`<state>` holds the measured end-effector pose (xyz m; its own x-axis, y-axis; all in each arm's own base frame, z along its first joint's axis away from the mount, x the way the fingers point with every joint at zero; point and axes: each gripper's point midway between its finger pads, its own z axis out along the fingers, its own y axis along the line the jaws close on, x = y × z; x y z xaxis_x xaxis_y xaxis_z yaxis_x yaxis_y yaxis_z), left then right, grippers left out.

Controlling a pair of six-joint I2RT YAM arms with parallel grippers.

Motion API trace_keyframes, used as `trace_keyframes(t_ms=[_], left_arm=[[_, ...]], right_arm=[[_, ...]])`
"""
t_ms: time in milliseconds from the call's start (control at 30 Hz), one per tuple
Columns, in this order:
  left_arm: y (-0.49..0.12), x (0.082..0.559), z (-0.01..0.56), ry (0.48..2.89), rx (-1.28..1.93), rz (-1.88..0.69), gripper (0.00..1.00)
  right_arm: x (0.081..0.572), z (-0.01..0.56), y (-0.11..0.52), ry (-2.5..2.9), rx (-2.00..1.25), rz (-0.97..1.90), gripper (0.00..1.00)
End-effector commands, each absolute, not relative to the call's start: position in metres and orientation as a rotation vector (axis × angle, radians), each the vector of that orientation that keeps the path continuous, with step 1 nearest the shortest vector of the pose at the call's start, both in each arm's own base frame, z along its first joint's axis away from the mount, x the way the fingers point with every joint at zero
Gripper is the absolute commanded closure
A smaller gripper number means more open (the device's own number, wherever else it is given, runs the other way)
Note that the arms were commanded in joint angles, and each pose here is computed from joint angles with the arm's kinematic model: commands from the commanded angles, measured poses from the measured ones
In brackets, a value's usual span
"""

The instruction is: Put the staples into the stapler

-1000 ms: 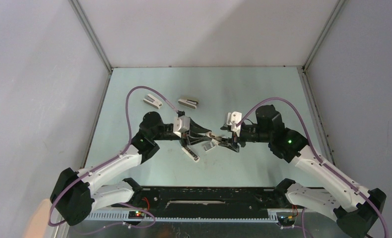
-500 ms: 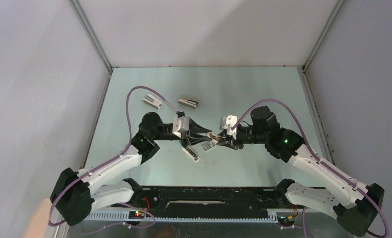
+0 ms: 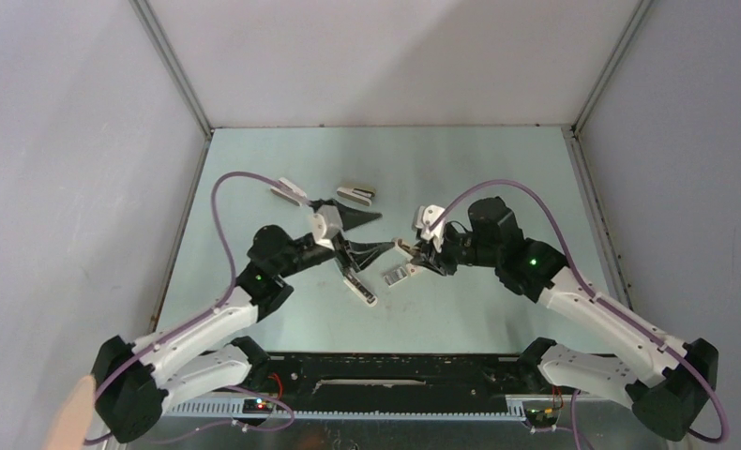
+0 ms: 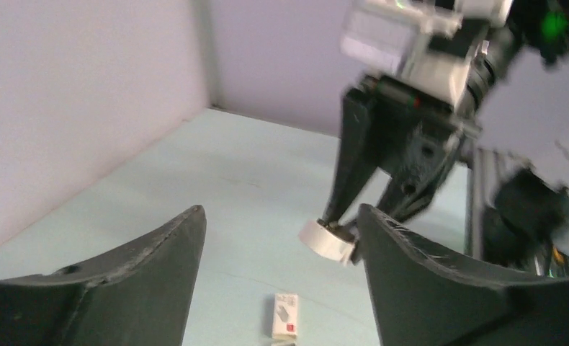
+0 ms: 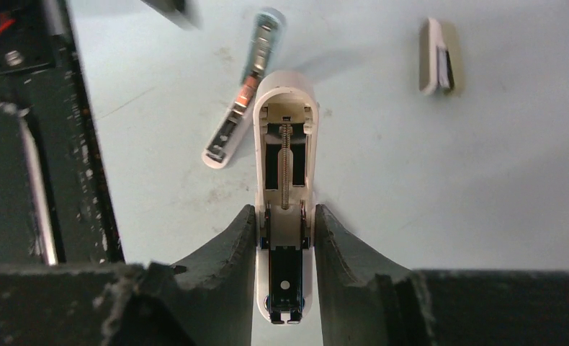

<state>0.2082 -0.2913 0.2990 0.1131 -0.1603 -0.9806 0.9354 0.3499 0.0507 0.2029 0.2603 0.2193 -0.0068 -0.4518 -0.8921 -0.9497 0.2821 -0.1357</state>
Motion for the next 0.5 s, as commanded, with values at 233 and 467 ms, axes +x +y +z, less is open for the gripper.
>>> trace_keyframes(t_ms=[233, 467], left_arm=[[-0.144, 0.243, 0.326, 1.649, 0.005, -0.529, 0.0], [-0.109, 0.217, 0.307, 1.774, 0.058, -0.381, 0.0]], right_arm=[[0.328, 0.219, 0.223, 1.919, -0.404, 0.375, 1.0], [0.363, 0.175, 0.222, 2.045, -0.14, 0.351, 1.0]])
